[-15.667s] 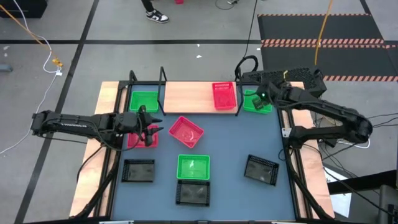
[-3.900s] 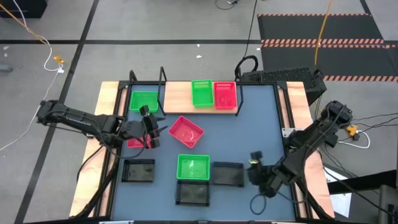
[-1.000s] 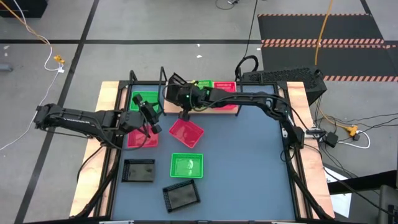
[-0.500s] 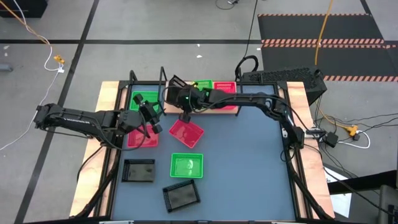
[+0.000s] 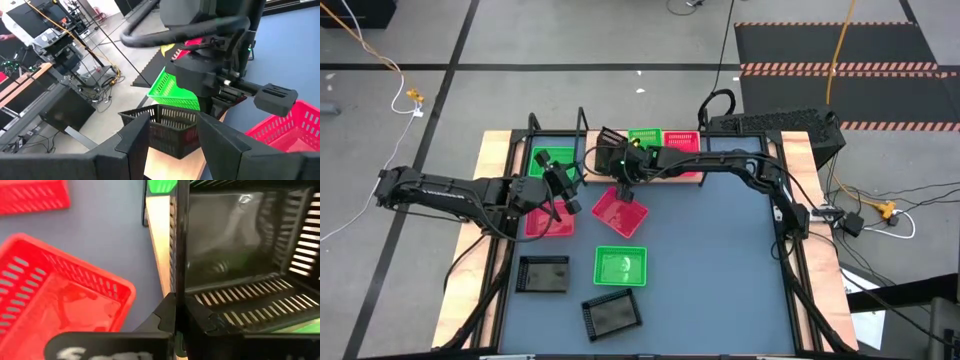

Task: Stack baskets on shelf by color
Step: Put the top right black bin on the shelf, then adjust the green bin on the shelf

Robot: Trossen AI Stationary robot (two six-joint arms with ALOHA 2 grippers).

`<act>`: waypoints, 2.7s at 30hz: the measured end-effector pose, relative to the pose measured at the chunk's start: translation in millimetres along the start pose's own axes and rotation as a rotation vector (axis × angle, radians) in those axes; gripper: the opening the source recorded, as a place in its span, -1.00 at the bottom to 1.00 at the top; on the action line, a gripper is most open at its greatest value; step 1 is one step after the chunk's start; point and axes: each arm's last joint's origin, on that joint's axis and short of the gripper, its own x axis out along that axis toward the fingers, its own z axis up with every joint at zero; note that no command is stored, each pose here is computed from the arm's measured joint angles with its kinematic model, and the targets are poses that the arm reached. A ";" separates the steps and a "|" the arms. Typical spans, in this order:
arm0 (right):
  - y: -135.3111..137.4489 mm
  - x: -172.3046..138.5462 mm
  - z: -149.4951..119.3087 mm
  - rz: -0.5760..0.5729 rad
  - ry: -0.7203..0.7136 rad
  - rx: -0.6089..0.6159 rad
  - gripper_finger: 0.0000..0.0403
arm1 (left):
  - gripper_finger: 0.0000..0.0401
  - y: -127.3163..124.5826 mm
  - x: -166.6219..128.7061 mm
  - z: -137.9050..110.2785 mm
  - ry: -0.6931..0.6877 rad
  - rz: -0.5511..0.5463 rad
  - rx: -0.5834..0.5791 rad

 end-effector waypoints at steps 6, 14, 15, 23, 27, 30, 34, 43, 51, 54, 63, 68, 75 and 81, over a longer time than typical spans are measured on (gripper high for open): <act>-1.7 4.0 -3.9 -0.076 -0.005 -0.007 -0.74 | -0.16 0.0 0.0 0.1 0.000 0.000 0.000; -2.4 1.5 -0.6 -0.084 -0.028 -0.080 -0.48 | -0.16 0.1 0.0 0.3 -0.003 0.000 -0.002; -2.4 0.9 0.6 -0.086 -0.039 -0.078 -0.46 | -0.16 0.1 0.0 0.3 -0.003 0.000 -0.002; 0.8 -22.4 13.4 -0.093 -0.102 -0.084 -0.47 | -0.16 -0.1 0.0 -0.2 0.001 0.000 0.006; -2.8 -50.2 17.9 -0.129 -0.082 -0.094 -0.48 | -0.16 -0.1 0.1 -0.6 0.004 0.000 0.009; -12.6 -63.7 13.0 -0.130 -0.014 -0.102 -0.48 | -0.16 0.4 0.7 -1.3 0.010 0.003 0.014; -33.7 -70.6 2.3 -0.124 0.082 -0.147 -0.48 | -0.16 1.1 1.2 -1.5 0.013 0.007 0.012; -77.2 -55.5 -27.5 -0.001 0.128 -0.020 -0.48 | -0.16 0.9 1.2 -2.4 0.020 0.006 -0.008; -62.0 -40.2 -49.8 0.055 0.185 -0.039 -0.48 | -0.16 0.9 1.2 -2.5 0.020 0.006 0.003; -53.9 -44.8 -44.9 0.062 0.163 -0.051 -0.48 | -0.16 1.0 1.2 -2.0 0.016 0.007 0.017; -44.0 -72.7 -30.2 0.059 0.086 -0.078 -0.48 | -0.16 1.7 1.2 2.2 -0.017 0.014 0.033; -42.2 -83.8 -31.1 0.068 0.111 -0.053 -0.48 | -0.16 1.8 1.2 2.5 -0.019 0.014 0.038; -23.3 -90.5 -26.5 0.115 0.093 -0.119 -0.48 | -0.16 2.1 1.2 3.5 -0.027 0.017 0.059; -15.8 -82.4 -35.4 0.129 0.092 -0.169 -0.48 | -0.16 2.1 1.2 3.4 -0.027 0.017 0.059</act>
